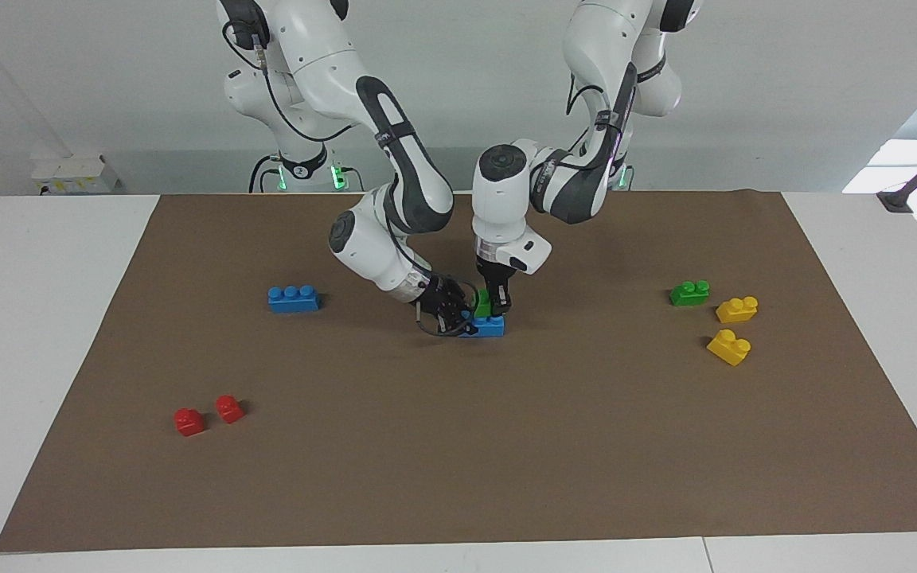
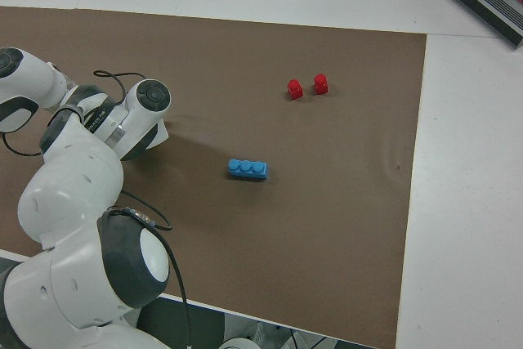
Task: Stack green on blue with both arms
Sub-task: 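Lower the green brick onto the blue brick and open the left gripper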
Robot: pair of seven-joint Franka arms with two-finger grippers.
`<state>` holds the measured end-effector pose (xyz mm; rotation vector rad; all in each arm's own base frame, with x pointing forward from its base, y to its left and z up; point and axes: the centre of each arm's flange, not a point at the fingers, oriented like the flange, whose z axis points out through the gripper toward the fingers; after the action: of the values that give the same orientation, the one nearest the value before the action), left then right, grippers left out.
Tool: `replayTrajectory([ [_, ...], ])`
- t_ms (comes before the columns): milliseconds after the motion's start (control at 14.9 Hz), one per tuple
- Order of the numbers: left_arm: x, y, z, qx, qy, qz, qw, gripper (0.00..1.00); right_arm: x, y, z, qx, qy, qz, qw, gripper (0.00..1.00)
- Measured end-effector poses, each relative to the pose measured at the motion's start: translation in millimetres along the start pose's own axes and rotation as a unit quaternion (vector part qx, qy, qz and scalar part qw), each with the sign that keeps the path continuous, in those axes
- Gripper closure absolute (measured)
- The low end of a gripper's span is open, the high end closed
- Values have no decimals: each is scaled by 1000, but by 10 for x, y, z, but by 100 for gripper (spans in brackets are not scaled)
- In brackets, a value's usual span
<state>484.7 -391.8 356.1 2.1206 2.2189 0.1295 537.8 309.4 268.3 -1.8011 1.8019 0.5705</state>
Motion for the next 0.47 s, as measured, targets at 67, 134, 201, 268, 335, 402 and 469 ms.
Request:
replayTrajectory([
  [67,0,3,3,-2,1,2,1000,66,0,0,0,0,0,0,1000,65],
  [134,0,7,5,-4,2,3,1000,66,0,0,0,0,0,0,1000,65],
  [201,0,12,6,-6,1,4,1000,66,0,0,0,0,0,0,1000,65],
  [268,1,19,18,-7,1,4,1000,66,0,0,0,0,0,0,1000,65],
  [335,6,33,43,-9,1,4,1000,66,0,0,0,0,0,0,1000,65],
  [402,12,40,59,-10,2,4,1000,66,1,0,0,0,0,0,1000,65],
  [469,9,37,70,-10,4,6,1000,66,0,0,1,0,0,0,1000,65],
])
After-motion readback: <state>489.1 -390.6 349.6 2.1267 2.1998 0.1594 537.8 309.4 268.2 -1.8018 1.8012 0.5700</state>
